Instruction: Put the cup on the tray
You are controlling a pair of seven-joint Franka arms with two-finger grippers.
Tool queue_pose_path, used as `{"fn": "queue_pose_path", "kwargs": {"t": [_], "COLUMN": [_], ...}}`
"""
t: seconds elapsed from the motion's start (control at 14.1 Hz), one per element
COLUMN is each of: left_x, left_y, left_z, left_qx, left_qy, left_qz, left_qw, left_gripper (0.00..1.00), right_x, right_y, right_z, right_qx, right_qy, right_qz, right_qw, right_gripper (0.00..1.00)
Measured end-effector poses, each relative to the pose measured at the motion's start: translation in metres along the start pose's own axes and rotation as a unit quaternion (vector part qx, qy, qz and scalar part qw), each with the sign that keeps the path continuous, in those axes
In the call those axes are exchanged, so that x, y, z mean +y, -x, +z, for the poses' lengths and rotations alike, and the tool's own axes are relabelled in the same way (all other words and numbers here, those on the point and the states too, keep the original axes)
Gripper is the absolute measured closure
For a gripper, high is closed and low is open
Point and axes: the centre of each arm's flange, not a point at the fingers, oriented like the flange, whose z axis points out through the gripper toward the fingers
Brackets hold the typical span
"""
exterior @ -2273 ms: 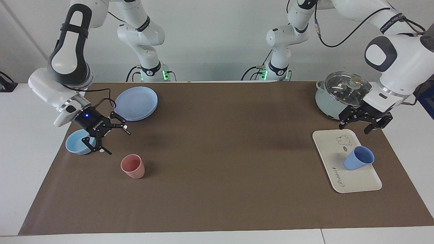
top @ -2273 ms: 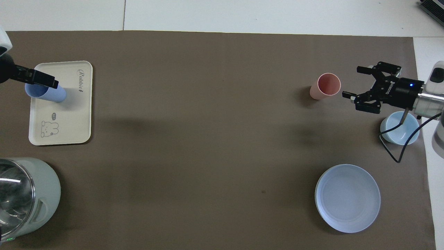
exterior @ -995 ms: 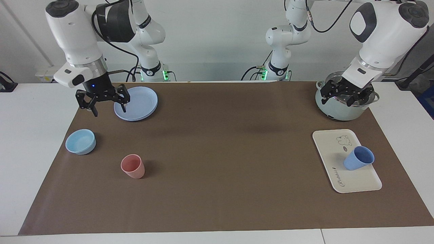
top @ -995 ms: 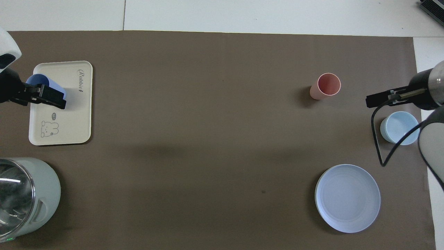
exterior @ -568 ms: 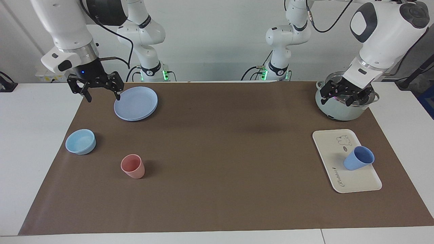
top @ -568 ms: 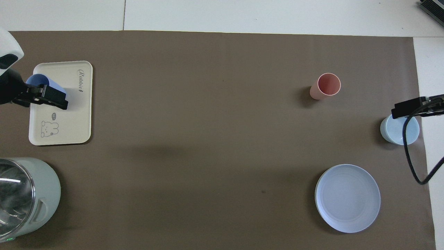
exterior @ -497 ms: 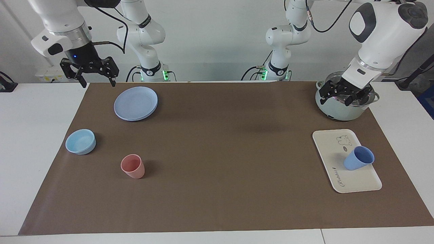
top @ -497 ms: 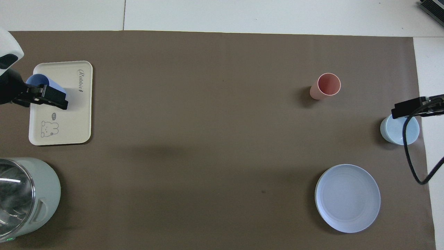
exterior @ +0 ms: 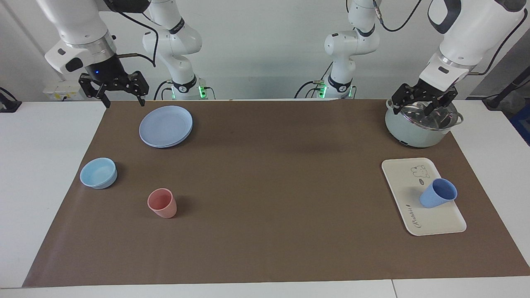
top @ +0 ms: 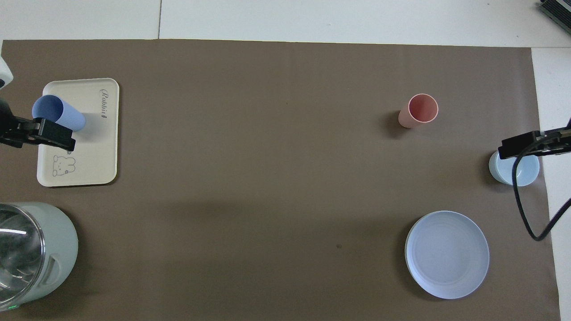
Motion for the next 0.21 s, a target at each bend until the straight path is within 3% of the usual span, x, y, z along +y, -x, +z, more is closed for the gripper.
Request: {"fn": "queue_pose_path", "kwargs": {"t": [0.21], "left_x": [0.0003], "left_y": [0.0014], "left_z": [-0.0013], "left_qx": [0.001], "left_qy": [-0.001], "left_qz": [0.0], "left_qw": [1.0], "left_gripper": [0.0], "right_x": [-0.0015], "right_y": [0.0004], "right_z": [-0.0007], "right_qx": [0.001], "right_qy": [0.0], "right_qz": [-0.001], "right_qw": [1.0], "right_gripper": [0.0]}}
